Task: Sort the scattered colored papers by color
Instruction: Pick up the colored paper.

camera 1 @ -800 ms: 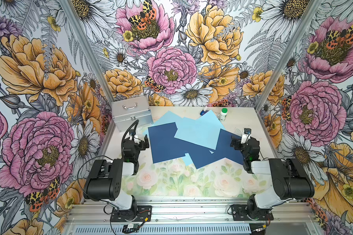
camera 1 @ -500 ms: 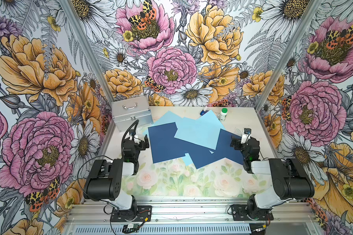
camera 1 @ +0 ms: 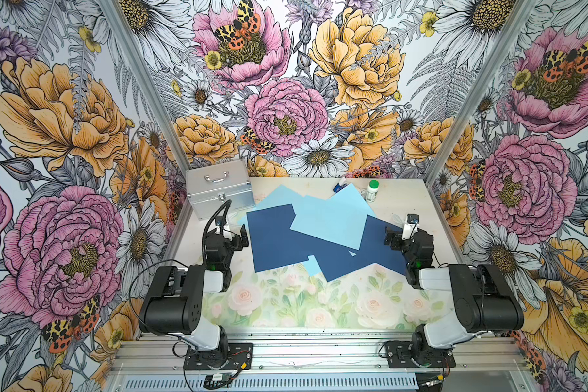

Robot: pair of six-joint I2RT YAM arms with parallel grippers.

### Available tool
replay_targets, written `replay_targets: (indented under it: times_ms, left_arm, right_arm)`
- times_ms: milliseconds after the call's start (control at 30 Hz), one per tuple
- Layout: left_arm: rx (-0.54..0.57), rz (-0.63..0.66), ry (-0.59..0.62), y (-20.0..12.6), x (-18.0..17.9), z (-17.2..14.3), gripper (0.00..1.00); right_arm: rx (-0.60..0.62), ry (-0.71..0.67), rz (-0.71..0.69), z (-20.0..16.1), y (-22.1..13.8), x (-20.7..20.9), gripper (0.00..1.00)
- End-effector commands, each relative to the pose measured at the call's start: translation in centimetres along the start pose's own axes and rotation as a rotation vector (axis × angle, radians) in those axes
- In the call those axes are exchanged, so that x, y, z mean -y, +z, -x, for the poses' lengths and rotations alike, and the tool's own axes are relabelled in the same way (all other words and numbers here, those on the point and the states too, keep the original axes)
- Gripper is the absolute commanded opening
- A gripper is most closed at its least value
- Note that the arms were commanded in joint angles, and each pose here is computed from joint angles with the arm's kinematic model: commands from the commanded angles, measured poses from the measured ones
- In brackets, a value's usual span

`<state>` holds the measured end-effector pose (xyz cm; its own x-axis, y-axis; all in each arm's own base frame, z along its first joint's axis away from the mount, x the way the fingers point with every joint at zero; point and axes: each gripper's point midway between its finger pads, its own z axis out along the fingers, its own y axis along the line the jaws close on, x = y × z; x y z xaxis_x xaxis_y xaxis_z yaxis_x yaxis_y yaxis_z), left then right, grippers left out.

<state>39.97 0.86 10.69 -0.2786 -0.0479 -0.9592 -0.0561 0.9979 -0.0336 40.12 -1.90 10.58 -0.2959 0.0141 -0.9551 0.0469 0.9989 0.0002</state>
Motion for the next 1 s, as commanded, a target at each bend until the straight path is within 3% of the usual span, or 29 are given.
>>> replay_targets:
  times_ms: [0, 367, 433, 533, 700, 867, 967]
  left_arm:
    - [0.039, 0.001, 0.007, 0.1, -0.1, 1.2, 0.98]
    - [0.039, 0.012, 0.007, 0.2, -0.1, 1.3, 0.98]
    - [0.015, 0.043, 0.014, 0.3, -0.3, 1.9, 0.98]
    - [-0.088, 0.101, 0.035, 0.9, -0.4, 3.6, 0.98]
    - [-0.262, -0.018, -0.018, 2.0, 2.6, 6.0, 0.98]
    - [-0.343, -0.208, -0.234, 2.3, 7.5, 6.7, 0.98]
    - [-0.417, -0.349, -0.356, 2.7, 11.6, 6.2, 0.98]
  right_arm:
    - [0.011, 0.014, 0.009, 0.5, 0.1, 0.0, 1.00]
    - [0.014, 0.012, 0.006, 0.6, 0.1, 0.0, 1.00]
    - [0.017, 0.011, 0.000, 0.7, 0.0, 0.1, 0.99]
    - [-0.024, 0.027, -0.116, 2.0, -0.2, 1.5, 1.00]
    - [-0.147, 0.116, -0.161, 5.2, 0.0, 2.1, 0.99]
    - [-0.360, 0.244, 0.059, 4.8, 1.9, -2.4, 1.00]
    - [-0.423, 0.340, 0.176, 4.6, 2.7, -4.7, 0.99]
